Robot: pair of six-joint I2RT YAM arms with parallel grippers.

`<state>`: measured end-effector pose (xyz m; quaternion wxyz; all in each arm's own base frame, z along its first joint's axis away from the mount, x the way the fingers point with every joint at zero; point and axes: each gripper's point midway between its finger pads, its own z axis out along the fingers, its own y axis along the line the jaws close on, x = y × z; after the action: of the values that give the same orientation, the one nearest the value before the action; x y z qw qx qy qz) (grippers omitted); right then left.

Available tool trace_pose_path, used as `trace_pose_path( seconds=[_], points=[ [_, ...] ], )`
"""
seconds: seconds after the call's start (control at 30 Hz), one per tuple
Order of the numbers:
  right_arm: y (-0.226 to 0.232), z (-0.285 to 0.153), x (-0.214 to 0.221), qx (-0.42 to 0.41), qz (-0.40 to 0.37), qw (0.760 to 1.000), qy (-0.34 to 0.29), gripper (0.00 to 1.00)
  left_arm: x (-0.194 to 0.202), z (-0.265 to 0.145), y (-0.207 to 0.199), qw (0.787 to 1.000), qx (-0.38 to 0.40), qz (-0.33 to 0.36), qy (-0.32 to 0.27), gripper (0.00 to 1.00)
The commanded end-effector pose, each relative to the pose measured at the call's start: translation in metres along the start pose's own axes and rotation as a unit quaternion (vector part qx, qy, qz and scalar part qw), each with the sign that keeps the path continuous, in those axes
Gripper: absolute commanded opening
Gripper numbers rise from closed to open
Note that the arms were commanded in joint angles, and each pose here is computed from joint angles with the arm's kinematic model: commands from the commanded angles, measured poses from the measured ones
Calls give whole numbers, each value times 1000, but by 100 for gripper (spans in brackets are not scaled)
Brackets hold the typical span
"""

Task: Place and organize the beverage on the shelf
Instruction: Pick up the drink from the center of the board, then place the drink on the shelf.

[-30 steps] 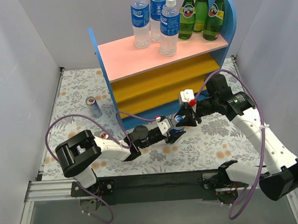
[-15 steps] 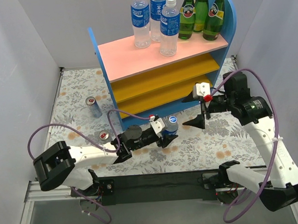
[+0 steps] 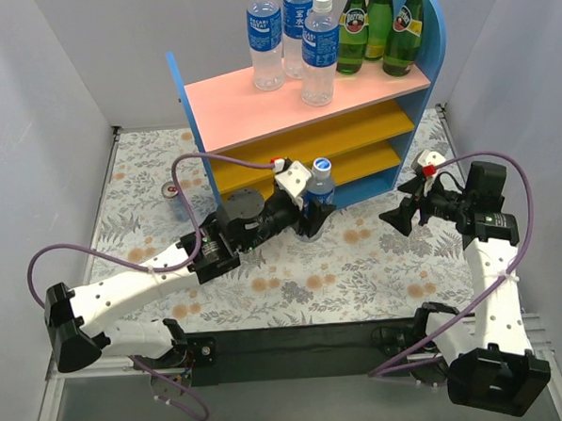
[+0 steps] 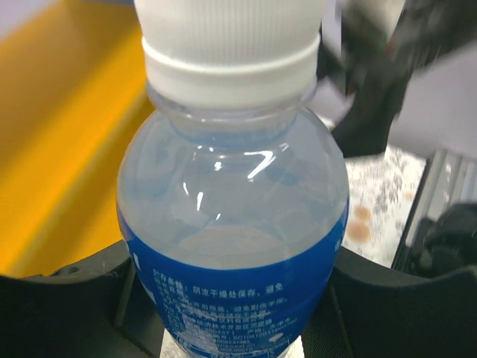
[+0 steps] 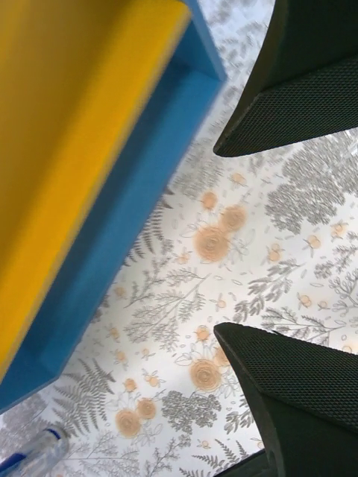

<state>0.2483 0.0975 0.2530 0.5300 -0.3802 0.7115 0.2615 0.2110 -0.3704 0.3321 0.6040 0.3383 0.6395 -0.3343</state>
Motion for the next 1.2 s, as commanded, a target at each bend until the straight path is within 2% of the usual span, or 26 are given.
trace_pose_path(
  seconds=[0.0,0.2,0.37,0.5,0.87,1.17],
  points=[
    [-14,1,17,22,0,1000,-10,97,-88,-19,18,996,-51,-12,-78,0],
    [-13,11,57,13,24,1000,-2,97,-161,-26,32,989,-90,-5,-120,0],
    [-14,10,63,19,26,999,2,97,-211,-27,53,975,-148,10,-163,0],
    [-11,10,66,22,22,1000,2,97,-235,-22,72,967,-179,18,-179,0],
    [-8,10,67,16,29,999,-1,97,-282,-17,116,950,-230,29,-211,0],
    [-8,11,69,14,36,999,-1,97,-277,-4,168,941,-268,20,-205,0]
  ],
)
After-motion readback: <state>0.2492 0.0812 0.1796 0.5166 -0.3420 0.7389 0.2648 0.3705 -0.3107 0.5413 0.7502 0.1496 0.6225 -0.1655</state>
